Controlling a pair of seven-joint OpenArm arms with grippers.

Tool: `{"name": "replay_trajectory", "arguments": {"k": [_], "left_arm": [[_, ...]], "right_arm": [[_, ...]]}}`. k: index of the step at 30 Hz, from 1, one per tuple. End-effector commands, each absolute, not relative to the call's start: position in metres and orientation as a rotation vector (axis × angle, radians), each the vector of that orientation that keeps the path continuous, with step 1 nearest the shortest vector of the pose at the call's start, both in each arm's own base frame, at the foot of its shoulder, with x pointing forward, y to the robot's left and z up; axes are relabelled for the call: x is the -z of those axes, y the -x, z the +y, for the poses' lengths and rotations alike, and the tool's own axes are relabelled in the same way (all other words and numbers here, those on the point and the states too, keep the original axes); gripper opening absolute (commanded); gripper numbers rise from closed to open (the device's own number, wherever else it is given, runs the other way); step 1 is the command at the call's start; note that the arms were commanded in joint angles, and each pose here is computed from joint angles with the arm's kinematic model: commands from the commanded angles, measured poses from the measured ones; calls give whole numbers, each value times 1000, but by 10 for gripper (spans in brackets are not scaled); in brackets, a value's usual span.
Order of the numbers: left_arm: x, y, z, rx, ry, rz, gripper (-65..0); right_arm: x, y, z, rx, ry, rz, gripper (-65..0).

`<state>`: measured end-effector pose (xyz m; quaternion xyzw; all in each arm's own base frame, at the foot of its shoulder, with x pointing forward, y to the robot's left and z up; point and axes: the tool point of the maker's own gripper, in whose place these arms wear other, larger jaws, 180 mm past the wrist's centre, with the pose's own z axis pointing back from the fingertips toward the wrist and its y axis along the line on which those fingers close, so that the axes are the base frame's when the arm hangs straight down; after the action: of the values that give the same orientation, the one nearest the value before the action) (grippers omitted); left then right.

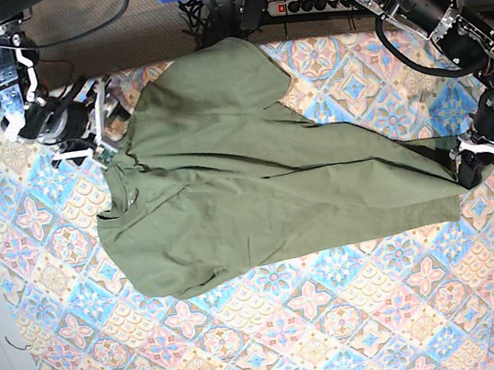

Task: Layout the t-shirt on the table in an organized manner, then fold the t-shirt properly
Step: 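Drag the collar corner with the right gripper toward the shirt's middle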

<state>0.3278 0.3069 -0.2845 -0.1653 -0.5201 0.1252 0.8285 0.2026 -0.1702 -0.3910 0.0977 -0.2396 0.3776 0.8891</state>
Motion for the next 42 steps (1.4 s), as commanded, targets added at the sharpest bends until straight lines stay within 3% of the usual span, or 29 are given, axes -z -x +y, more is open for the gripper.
{"name": "replay_trajectory", "arguments": {"k": [1,7,16,20,29,42], "left_arm": [[263,-335,311,-245,344,-1177,-650],[263,-335,311,-245,344,-1177,-650],[263,-335,312,-245,343,-1177,-650],[260,-335,316,-239,331,-1179,-650],[258,-336,317,-236,325,-1184,-650],[257,-336,317,-236,326,-1185,-650]], "right_arm": [[382,-206,-165,-797,-220,-532,-301],[390,-192,-161,-832,-212,-513,-362],[417,-176,-140,-1335,118,-441,-363],[417,-181,-141,-1413,198,-447,-364],[413,-187,-130,-1437,168,-516,-365],[424,-149,-139,-1549,123,-422,-365]]}}
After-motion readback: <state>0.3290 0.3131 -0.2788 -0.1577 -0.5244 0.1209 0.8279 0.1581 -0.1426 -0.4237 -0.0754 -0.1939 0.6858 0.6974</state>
